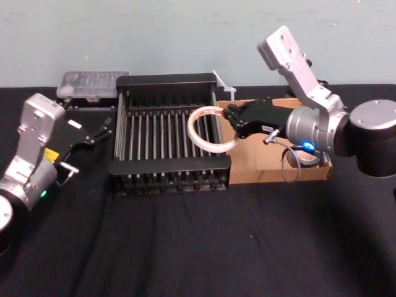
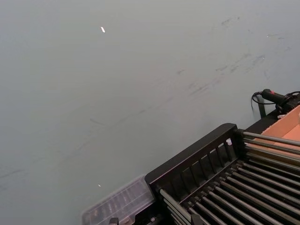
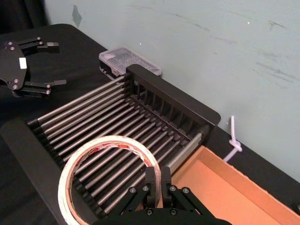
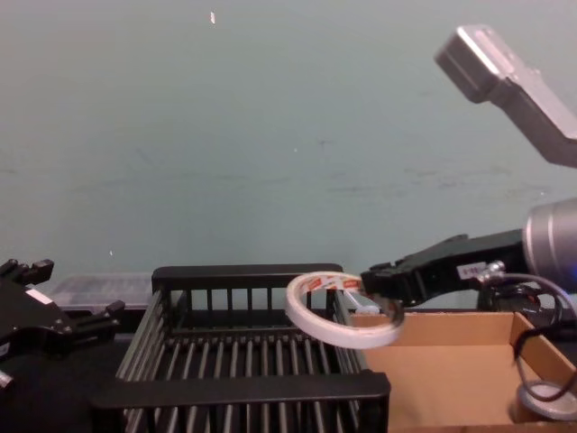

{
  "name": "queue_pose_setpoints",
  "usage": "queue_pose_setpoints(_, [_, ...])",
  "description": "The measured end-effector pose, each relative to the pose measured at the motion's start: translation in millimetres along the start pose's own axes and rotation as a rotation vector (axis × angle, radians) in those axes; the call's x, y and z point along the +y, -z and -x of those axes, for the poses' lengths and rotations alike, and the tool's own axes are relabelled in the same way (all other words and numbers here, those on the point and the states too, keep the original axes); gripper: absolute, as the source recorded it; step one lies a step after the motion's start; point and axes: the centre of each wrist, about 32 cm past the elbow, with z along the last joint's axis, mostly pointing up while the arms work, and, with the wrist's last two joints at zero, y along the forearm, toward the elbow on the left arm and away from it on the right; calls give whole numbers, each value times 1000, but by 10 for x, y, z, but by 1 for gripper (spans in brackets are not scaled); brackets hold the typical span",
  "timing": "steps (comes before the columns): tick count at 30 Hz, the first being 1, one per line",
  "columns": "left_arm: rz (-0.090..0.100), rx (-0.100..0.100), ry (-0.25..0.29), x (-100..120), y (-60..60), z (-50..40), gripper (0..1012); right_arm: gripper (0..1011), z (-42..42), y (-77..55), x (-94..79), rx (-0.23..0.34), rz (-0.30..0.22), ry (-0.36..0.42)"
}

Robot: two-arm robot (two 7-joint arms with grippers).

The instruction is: Pick up the white tape and place it into the black box , Pick up the silver tape and place it into the brown box.

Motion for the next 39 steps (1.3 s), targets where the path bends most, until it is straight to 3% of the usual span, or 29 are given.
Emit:
queue_pose_setpoints(17, [0,0,0,0,0,0,1001,80,27,-104,285,-13,3,-9])
queue_pose_setpoints(33, [0,0,0,0,0,0,1001,81,29,-125,336,-2,-6,7])
queue_pose_setpoints(39, [0,0,0,0,0,0,1001,231,31,-124,335,-2,-5,6])
